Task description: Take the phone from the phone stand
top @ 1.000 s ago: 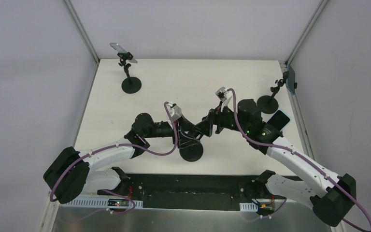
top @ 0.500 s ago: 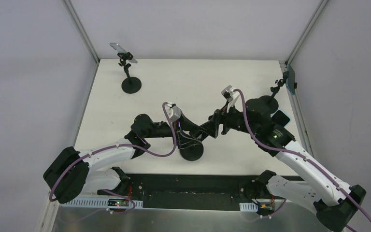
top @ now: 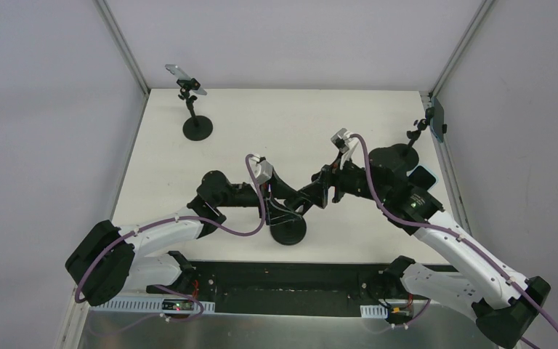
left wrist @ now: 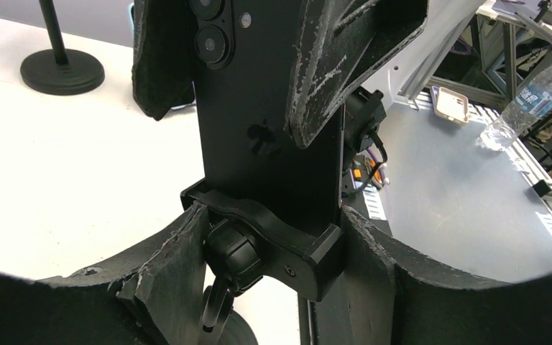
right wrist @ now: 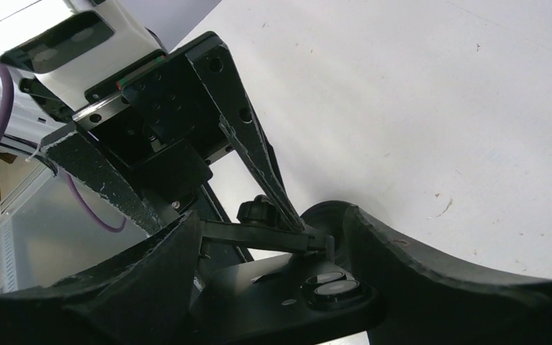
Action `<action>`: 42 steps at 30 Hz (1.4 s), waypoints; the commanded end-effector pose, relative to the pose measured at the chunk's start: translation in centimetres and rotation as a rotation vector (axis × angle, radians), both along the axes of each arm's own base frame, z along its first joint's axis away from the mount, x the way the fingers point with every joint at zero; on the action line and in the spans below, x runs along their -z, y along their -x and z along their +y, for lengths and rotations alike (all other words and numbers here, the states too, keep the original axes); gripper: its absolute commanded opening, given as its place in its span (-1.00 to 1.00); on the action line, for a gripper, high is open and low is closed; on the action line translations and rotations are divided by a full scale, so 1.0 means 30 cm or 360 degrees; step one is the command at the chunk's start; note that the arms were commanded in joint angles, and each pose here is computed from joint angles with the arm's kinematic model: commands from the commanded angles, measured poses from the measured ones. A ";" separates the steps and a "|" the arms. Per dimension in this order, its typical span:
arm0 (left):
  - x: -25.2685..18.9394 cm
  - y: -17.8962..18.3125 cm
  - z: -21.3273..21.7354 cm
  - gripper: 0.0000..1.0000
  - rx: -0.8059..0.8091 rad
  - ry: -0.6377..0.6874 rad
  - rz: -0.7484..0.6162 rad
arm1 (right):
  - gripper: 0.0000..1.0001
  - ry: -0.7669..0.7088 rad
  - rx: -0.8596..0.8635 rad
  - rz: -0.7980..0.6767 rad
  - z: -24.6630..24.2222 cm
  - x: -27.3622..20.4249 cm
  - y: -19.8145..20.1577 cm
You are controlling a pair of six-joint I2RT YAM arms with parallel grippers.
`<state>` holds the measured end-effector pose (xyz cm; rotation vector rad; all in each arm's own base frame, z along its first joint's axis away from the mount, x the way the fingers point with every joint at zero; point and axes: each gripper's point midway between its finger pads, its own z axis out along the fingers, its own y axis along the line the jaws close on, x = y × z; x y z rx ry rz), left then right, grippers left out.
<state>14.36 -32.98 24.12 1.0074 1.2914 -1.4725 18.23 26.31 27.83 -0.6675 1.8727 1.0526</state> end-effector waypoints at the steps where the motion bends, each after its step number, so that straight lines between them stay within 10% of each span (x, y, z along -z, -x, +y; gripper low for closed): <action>1: -0.004 0.118 0.024 -1.00 0.0284 -0.0034 0.0002 | -1.00 -0.0143 -0.0014 -0.0396 0.029 -0.190 -0.050; 24: -0.010 0.146 0.035 -1.00 0.0350 -0.0034 -0.0009 | -1.00 -0.0179 -0.0447 -0.0298 0.120 -0.157 0.080; 42: 0.018 -0.051 -0.006 -1.00 -0.0062 -0.0042 0.0085 | -1.00 -0.0310 -0.0436 -0.0278 0.135 -0.254 0.145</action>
